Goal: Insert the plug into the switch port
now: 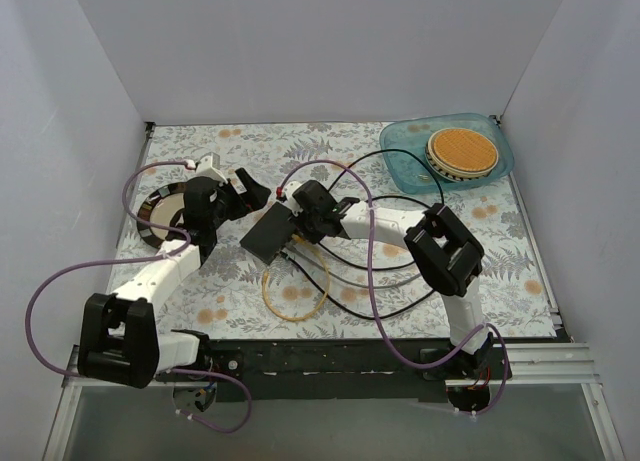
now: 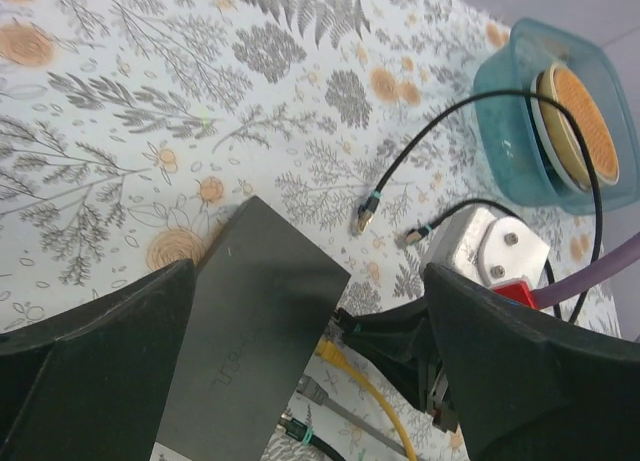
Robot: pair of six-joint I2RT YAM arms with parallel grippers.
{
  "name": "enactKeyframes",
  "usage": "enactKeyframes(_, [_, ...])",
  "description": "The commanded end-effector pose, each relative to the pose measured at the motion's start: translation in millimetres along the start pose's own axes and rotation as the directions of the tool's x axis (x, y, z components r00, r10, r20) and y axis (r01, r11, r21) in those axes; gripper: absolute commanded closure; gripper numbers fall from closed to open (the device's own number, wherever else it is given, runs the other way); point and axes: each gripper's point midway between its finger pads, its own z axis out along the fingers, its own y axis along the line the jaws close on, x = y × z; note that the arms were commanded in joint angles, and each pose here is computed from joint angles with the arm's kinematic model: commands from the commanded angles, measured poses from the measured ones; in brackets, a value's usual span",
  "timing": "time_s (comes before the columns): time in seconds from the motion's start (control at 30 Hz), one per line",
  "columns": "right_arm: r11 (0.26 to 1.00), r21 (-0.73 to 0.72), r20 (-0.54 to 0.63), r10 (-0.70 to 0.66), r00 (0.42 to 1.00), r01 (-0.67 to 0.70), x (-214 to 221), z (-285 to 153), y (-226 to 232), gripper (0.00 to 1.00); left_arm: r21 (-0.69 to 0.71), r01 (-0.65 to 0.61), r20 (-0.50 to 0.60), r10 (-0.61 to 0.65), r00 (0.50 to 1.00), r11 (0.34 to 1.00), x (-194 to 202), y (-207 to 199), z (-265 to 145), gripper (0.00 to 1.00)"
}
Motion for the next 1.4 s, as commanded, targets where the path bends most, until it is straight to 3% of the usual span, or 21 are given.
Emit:
enactKeyframes(0.0, [1.0, 0.007, 0.176, 0.023, 0.984, -0.025, -55, -29, -5, 0.76, -0.072, 0.007, 0.115, 0.001, 0.993, 0.997, -20, 9, -11, 0.02])
enactKeyframes(0.5, [0.997, 0.036, 0.225, 0.052, 0.973, -0.062, -56, -50, -11, 0.34, -0.065, 0.003, 0.166, 0.008, 0.986, 0.998, -33, 3, -24, 0.02])
enactKeyframes(0.63, [0.996, 0.039, 0.263, 0.067, 0.962, -0.08, -62, -59, -12, 0.17, -0.047, -0.007, 0.184, 0.016, 0.983, 0.999, -38, -2, -28, 0.02])
enactKeyframes(0.93, [0.99, 0.073, 0.3, 0.092, 0.95, -0.119, -66, -80, -21, 0.04, 0.002, -0.024, 0.186, 0.023, 0.982, 1.0, -37, -11, -29, 0.02])
enactKeyframes(1.37, [0.97, 0.151, 0.322, 0.136, 0.937, -0.192, -53, -115, -39, 0.02, 0.051, -0.023, 0.128, 0.016, 0.992, 0.998, -32, -20, -20, 0.02])
